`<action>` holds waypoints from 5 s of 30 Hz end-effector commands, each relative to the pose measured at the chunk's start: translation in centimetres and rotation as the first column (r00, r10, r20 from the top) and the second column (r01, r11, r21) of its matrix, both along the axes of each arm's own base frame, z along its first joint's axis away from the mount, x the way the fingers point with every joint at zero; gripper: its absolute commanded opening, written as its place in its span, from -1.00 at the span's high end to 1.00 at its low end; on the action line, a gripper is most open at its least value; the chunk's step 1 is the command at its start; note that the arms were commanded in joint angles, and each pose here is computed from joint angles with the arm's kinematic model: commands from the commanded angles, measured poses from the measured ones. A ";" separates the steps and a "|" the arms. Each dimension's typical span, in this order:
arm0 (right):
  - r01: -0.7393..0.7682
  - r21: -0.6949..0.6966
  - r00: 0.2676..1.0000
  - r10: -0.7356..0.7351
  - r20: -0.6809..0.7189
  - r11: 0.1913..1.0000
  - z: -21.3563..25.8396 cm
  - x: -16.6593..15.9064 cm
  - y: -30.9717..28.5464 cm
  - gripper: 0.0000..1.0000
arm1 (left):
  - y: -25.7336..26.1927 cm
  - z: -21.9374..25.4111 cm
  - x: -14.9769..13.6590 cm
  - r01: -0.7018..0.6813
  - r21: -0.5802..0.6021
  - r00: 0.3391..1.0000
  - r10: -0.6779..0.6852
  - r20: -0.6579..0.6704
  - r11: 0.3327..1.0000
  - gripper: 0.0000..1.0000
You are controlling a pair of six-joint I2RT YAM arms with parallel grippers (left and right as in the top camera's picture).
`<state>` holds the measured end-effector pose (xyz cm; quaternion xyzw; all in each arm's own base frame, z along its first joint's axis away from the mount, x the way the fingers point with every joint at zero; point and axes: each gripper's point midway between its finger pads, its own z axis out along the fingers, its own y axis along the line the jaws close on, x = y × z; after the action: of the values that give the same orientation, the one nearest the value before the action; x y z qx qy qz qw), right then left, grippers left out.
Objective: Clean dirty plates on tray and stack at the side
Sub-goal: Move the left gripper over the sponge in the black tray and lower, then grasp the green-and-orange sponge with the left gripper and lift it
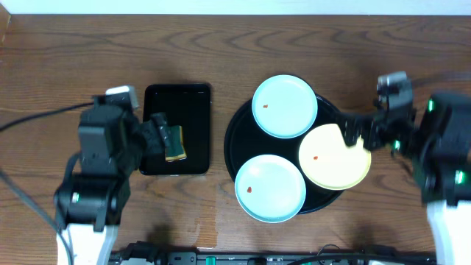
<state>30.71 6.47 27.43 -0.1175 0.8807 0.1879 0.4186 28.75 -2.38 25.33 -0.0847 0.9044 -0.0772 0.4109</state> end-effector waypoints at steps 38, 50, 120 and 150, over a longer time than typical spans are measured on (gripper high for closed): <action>0.181 -0.100 0.906 -0.206 -0.370 0.978 -7.0 4.3 2.6 -0.28 | -0.1 -23.9 3.3 -0.066 0.165 0.714 0.162 -0.682 0.984 0.29; 0.184 -0.091 0.904 -0.205 -0.375 0.979 -7.0 4.3 2.7 -0.27 | -0.5 -26.6 3.6 -0.023 0.153 0.681 0.128 -0.721 0.988 0.85; 0.184 -0.091 0.904 -0.205 -0.375 0.979 -7.0 4.3 2.7 -0.33 | -3.5 -19.6 6.5 -0.006 -0.034 0.814 -0.015 -0.581 0.999 0.85; 0.190 -0.087 0.902 -0.208 -0.378 0.978 -7.0 4.3 2.7 -0.35 | -3.4 -26.2 4.3 0.010 -0.015 0.717 -0.017 -0.696 1.000 0.85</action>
<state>34.77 8.91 20.07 -0.0036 0.9584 0.1390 0.2492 33.92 -5.77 -0.09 -0.1050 0.9912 -0.0512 0.0630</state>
